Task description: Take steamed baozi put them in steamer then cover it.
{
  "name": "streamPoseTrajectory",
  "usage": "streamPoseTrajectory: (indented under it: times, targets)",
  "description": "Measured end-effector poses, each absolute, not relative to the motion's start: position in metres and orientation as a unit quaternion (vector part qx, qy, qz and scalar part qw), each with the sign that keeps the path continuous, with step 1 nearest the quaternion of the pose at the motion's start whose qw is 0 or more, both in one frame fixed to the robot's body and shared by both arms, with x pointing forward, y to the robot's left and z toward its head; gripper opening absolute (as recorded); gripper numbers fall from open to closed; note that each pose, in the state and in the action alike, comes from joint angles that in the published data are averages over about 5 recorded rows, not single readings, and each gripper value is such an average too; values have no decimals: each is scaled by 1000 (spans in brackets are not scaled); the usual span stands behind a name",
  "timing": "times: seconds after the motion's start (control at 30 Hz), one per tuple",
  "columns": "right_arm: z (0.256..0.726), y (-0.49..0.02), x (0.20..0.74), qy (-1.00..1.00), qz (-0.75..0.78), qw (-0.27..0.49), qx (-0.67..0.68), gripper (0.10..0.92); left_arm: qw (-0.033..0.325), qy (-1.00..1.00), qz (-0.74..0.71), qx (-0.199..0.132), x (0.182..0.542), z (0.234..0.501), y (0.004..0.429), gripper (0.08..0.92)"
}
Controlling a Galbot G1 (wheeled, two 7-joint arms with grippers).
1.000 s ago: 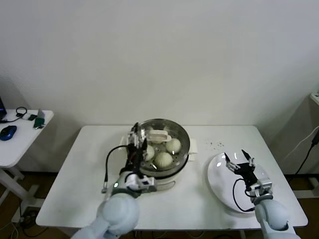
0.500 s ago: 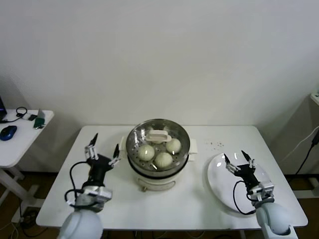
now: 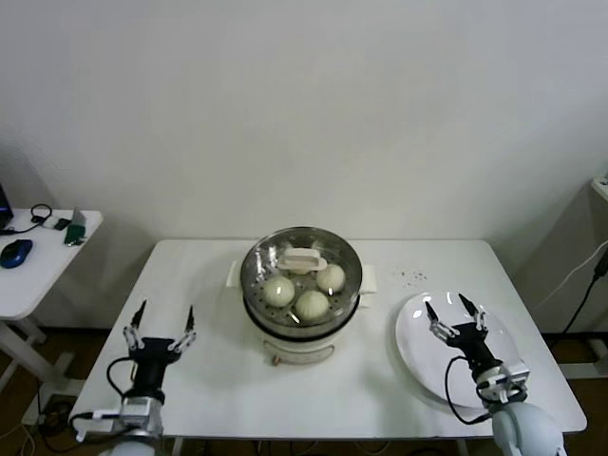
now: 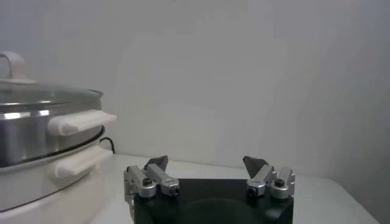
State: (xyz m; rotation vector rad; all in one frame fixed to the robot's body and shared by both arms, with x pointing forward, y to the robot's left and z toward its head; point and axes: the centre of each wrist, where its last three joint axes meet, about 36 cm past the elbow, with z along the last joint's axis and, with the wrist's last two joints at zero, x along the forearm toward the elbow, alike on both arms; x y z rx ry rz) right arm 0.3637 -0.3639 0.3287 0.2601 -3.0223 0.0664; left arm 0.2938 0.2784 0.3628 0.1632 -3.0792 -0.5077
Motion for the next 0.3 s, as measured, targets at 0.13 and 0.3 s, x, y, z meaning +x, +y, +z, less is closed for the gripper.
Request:
streamPoseTrajectory:
  times: [0.13, 0.3]
  targets:
    - [328, -363, 360, -995, 19, 51, 86, 823, 7, -989, -134, 59, 287, 354, 283, 823]
    - [327, -362, 356, -995, 17, 48, 88, 823, 3, -991, -115, 66, 283, 350, 287, 823]
